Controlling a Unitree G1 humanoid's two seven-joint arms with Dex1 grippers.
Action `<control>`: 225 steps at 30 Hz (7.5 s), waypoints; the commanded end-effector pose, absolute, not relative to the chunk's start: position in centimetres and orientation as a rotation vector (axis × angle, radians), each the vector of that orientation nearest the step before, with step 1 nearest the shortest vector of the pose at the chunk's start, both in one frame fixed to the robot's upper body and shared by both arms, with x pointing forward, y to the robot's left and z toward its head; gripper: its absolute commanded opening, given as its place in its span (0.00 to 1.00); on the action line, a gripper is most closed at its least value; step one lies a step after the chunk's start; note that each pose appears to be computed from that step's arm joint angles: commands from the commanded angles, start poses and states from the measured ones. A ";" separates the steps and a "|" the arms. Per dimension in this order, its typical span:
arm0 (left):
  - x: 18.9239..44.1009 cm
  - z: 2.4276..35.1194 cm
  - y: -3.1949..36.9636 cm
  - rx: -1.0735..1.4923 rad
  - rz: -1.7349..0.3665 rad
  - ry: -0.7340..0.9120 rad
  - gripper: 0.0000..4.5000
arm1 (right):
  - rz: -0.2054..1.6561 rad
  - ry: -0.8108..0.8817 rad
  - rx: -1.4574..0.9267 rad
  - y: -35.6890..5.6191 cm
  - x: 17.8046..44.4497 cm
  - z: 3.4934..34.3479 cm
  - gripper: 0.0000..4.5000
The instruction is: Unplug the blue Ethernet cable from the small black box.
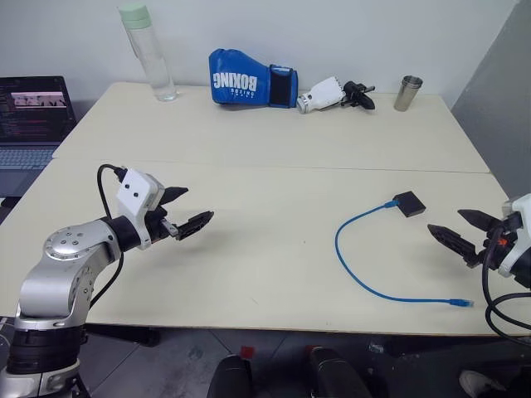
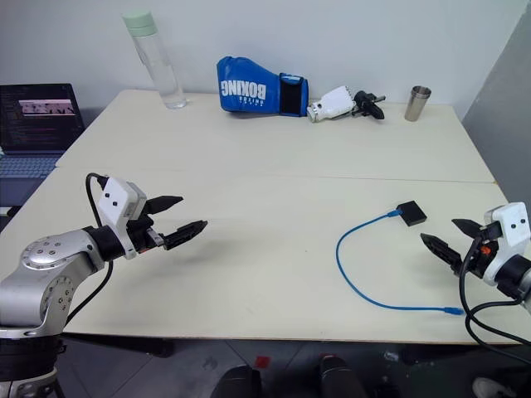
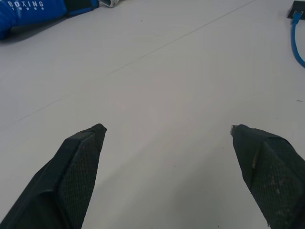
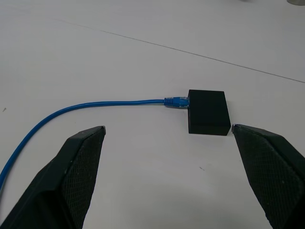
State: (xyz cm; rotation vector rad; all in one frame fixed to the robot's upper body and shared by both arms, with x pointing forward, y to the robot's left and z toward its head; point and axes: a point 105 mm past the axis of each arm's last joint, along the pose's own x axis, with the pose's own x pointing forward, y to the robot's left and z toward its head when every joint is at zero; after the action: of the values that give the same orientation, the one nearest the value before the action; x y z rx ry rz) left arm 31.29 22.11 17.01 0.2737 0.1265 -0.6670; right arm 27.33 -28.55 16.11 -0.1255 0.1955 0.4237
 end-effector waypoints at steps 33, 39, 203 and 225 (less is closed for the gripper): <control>28.8 21.9 15.1 0.368 -1.165 -0.020 1.00 | 0.537 0.103 -0.137 -23.5 26.5 18.7 1.00; 28.8 22.7 13.2 0.390 -1.253 -0.052 1.00 | 0.486 0.070 -0.034 -19.0 27.7 17.9 1.00; 29.4 22.2 11.3 0.367 -1.530 0.079 0.18 | 1.474 0.121 -0.366 -3.1 28.7 23.2 0.51; 29.2 22.0 11.8 0.387 -1.510 0.078 0.18 | 1.498 0.199 -0.376 -2.9 29.7 21.9 0.51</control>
State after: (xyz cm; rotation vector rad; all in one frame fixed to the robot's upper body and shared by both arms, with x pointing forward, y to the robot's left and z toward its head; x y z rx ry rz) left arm 29.55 11.76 20.87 0.3315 0.1348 -1.5113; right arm 30.00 -3.26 20.81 -0.3505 0.2454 1.4711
